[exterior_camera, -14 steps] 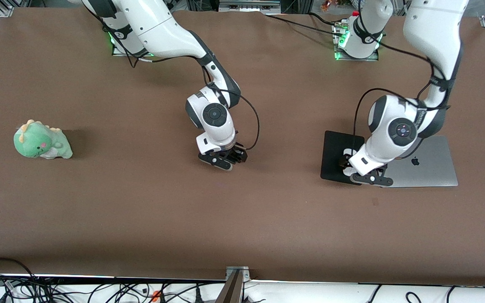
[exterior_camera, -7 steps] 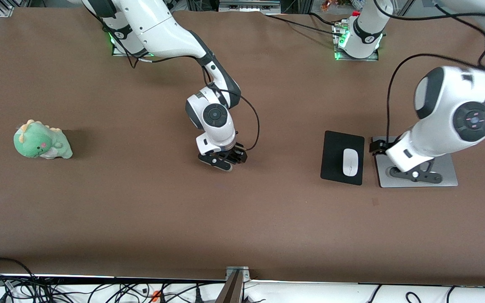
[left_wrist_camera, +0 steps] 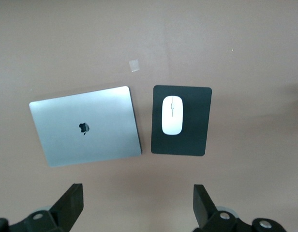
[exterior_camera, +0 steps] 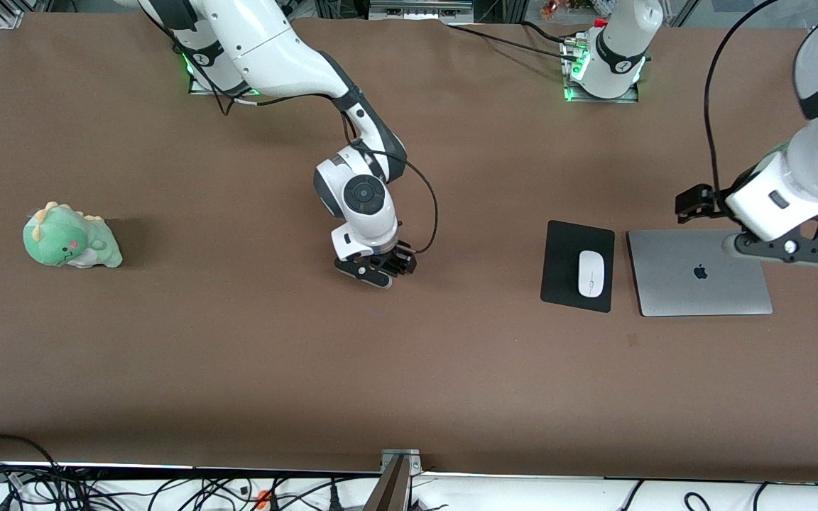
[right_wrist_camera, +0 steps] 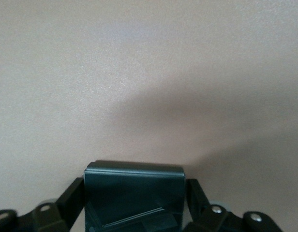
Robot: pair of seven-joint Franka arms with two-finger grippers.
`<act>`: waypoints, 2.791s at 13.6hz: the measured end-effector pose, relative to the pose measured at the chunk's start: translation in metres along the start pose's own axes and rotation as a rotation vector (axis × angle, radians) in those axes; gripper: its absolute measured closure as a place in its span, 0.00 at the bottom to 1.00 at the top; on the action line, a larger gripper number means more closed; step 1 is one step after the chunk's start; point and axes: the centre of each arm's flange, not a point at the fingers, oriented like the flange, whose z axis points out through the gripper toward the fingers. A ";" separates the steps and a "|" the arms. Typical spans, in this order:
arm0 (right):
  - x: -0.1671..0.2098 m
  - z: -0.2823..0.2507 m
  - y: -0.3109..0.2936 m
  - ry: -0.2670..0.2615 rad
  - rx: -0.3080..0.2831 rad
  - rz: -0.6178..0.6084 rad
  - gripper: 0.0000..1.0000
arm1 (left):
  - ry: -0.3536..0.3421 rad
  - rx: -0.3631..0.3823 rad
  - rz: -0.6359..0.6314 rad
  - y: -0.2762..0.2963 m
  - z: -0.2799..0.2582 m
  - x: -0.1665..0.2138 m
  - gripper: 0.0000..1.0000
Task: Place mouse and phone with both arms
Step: 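Withdraw the left gripper while the right gripper lifts the black phone, then carry the black phone with the right gripper toward the green plush toy, then lower the phone beside the plush toy and open the right gripper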
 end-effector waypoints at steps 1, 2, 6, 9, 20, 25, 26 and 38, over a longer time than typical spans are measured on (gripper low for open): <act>0.000 -0.004 -0.001 -0.001 -0.001 0.000 0.19 | -0.006 -0.002 -0.005 -0.005 -0.003 -0.006 0.00; 0.001 -0.004 0.000 0.000 -0.002 0.000 0.19 | -0.007 -0.004 -0.010 -0.010 -0.004 -0.010 0.00; 0.021 -0.015 0.004 -0.031 -0.064 -0.032 0.19 | -0.020 -0.057 -0.029 -0.022 0.003 -0.015 0.00; 0.077 -0.055 0.022 -0.108 -0.143 -0.169 0.19 | -0.022 -0.083 -0.049 -0.034 0.016 -0.020 0.00; 0.266 -0.120 0.225 -0.167 -0.121 -0.405 0.19 | 0.044 -0.066 -0.047 -0.031 0.020 -0.045 0.00; 0.255 -0.087 0.341 -0.050 -0.129 -0.494 0.19 | 0.072 -0.065 -0.049 -0.032 0.019 -0.042 0.00; 0.254 -0.080 0.365 -0.028 -0.137 -0.504 0.19 | 0.078 -0.065 -0.049 -0.032 0.019 -0.041 0.00; 0.232 -0.031 0.449 0.046 -0.057 -0.466 0.19 | 0.118 -0.017 -0.035 -0.024 0.022 -0.064 0.00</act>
